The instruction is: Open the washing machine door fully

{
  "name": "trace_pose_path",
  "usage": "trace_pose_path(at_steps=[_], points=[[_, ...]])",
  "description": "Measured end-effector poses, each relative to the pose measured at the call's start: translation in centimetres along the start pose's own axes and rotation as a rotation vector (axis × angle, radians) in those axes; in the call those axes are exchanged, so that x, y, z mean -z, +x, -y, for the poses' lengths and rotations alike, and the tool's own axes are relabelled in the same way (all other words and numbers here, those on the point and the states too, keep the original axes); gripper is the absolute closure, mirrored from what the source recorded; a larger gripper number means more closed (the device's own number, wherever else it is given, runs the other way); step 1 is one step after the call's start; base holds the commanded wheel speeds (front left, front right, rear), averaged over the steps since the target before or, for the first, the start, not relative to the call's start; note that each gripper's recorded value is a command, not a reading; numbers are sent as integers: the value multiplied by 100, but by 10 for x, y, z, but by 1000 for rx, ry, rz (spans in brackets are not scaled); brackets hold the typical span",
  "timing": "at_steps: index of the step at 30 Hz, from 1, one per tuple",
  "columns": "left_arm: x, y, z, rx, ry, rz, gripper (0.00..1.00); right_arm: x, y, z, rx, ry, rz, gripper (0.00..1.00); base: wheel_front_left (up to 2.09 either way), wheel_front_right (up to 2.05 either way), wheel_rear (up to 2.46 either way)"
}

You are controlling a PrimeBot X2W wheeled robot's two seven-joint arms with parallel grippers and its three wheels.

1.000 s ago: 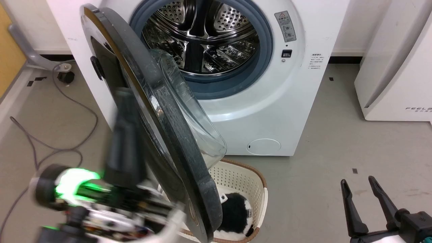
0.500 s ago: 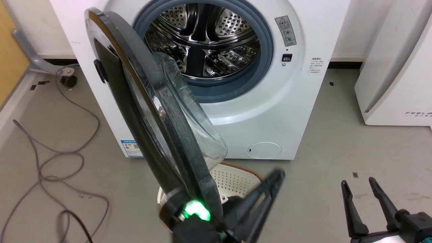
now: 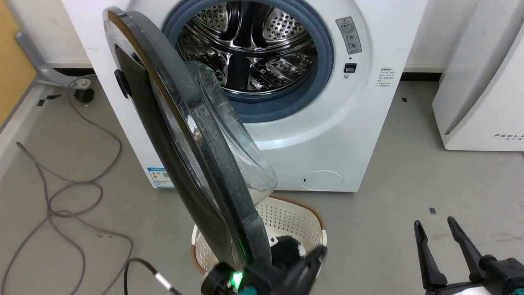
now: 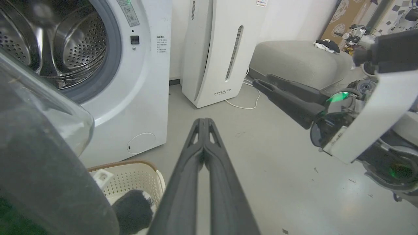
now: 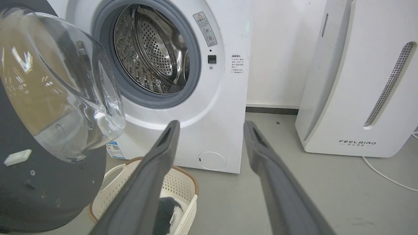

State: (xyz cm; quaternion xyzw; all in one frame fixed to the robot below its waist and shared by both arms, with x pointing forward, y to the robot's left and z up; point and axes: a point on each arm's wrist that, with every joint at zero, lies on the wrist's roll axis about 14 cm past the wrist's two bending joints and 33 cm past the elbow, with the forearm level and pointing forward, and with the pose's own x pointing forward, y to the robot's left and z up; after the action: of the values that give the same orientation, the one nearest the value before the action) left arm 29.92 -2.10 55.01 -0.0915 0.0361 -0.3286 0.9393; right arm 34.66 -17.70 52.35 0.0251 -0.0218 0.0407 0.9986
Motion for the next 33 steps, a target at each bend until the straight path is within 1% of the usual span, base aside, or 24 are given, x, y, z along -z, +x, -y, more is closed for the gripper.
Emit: trace_pose_path(at_steps=[5, 9, 15, 24, 33], points=[[-5, 18, -19, -57, 7, 40, 100, 5, 1, 0, -1, 5, -17, 0, 0, 0, 0], [0, 29, -33, -112, -2, 37, 100, 11, 2, 0, 1, 18, -31, 0, 0, 0, 0], [9, 30, -40, -150, -15, 15, 100, 14, 2, 0, 2, 23, -37, 0, 0, 0, 0], [10, 14, -58, -262, -60, 23, 100, 16, 4, -3, -7, 32, -40, 0, 0, 0, 0], [12, -20, -74, -397, -100, 21, 100, 14, 6, -7, -23, 31, -34, 0, 0, 0, 0]])
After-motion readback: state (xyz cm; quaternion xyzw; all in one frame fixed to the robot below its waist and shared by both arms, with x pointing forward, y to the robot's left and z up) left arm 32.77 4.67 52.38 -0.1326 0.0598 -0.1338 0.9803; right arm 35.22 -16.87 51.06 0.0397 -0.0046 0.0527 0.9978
